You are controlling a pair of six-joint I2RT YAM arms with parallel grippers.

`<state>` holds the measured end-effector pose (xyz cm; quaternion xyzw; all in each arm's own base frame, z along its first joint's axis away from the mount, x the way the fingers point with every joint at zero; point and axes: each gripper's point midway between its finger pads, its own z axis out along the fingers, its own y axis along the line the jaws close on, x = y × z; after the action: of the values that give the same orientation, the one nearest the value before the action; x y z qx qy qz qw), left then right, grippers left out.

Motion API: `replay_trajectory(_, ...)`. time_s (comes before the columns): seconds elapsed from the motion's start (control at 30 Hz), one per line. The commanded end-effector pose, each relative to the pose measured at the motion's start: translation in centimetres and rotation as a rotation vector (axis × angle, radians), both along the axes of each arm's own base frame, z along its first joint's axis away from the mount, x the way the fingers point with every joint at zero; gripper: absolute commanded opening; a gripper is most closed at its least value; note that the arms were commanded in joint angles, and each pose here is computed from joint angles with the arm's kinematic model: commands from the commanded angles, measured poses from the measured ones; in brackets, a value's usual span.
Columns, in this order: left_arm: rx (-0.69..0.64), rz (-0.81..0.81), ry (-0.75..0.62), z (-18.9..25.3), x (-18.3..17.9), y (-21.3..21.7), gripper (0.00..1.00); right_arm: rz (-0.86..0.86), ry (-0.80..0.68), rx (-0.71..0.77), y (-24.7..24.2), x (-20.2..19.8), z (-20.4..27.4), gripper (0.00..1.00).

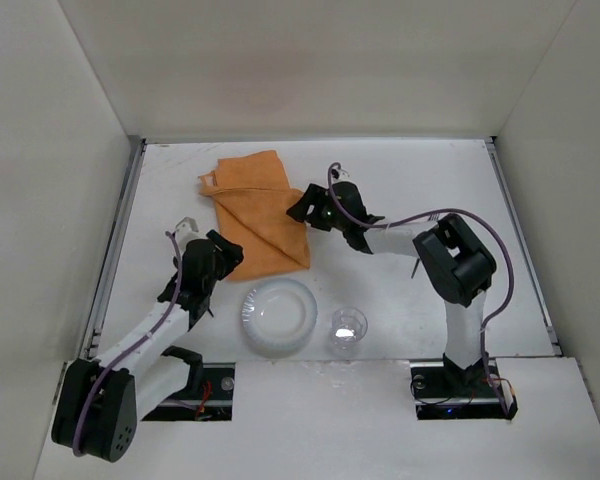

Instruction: Set the dinner table for one person

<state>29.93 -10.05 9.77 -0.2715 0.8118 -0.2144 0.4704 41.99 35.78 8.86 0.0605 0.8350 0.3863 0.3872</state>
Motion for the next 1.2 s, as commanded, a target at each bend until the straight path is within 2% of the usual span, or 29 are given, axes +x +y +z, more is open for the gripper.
replay_trajectory(0.0,0.063,0.059,0.123,-3.7,-2.0,3.1,0.51,0.005,-0.025,0.061,2.1,1.4,2.1,0.74)
replay_trajectory(0.13,0.071,0.061,0.191,-5.6,-1.8,4.0,0.52,-0.017,0.002,0.067,2.7,2.4,1.5,0.74)
replay_trajectory(0.27,0.046,0.041,0.2,-6.3,-0.4,3.1,0.52,-0.047,0.015,0.054,2.9,3.2,1.4,0.74)
replay_trajectory(0.43,0.023,0.032,0.194,-6.7,0.4,2.4,0.51,-0.17,-0.02,-0.044,-0.6,2.8,1.7,0.73)
replay_trajectory(0.6,0.022,0.046,0.207,-7.5,0.4,2.6,0.44,-0.185,-0.048,-0.102,-1.8,2.9,1.7,0.74)
replay_trajectory(0.77,0.015,0.08,0.206,-7.7,0.5,3.1,0.37,-0.094,-0.029,-0.08,0.9,3.8,0.8,0.72)
replay_trajectory(0.87,0.009,0.09,0.203,-7.8,0.7,3.2,0.31,-0.086,-0.045,-0.054,1.9,4.7,1.4,0.61)
replay_trajectory(0.9,0.006,0.091,0.201,-7.7,0.8,3.1,0.27,-0.084,-0.045,-0.045,2.1,4.9,1.6,0.54)
replay_trajectory(1.0,-0.001,0.105,0.193,-7.6,1.2,3.2,0.16,-0.105,-0.067,-0.027,2.0,5.1,2.9,0.22)
replay_trajectory(1.03,-0.003,0.116,0.191,-7.5,1.3,3.3,0.13,-0.12,-0.076,-0.025,1.6,5.1,3.4,0.17)
replay_trajectory(1.1,-0.001,0.136,0.178,-7.2,1.6,3.6,0.1,-0.157,-0.106,-0.012,0.4,4.6,5.0,0.11)
replay_trajectory(1.17,0.002,0.146,0.17,-7.0,1.8,3.8,0.09,-0.236,-0.135,0.009,-2.7,4.3,6.8,0.08)
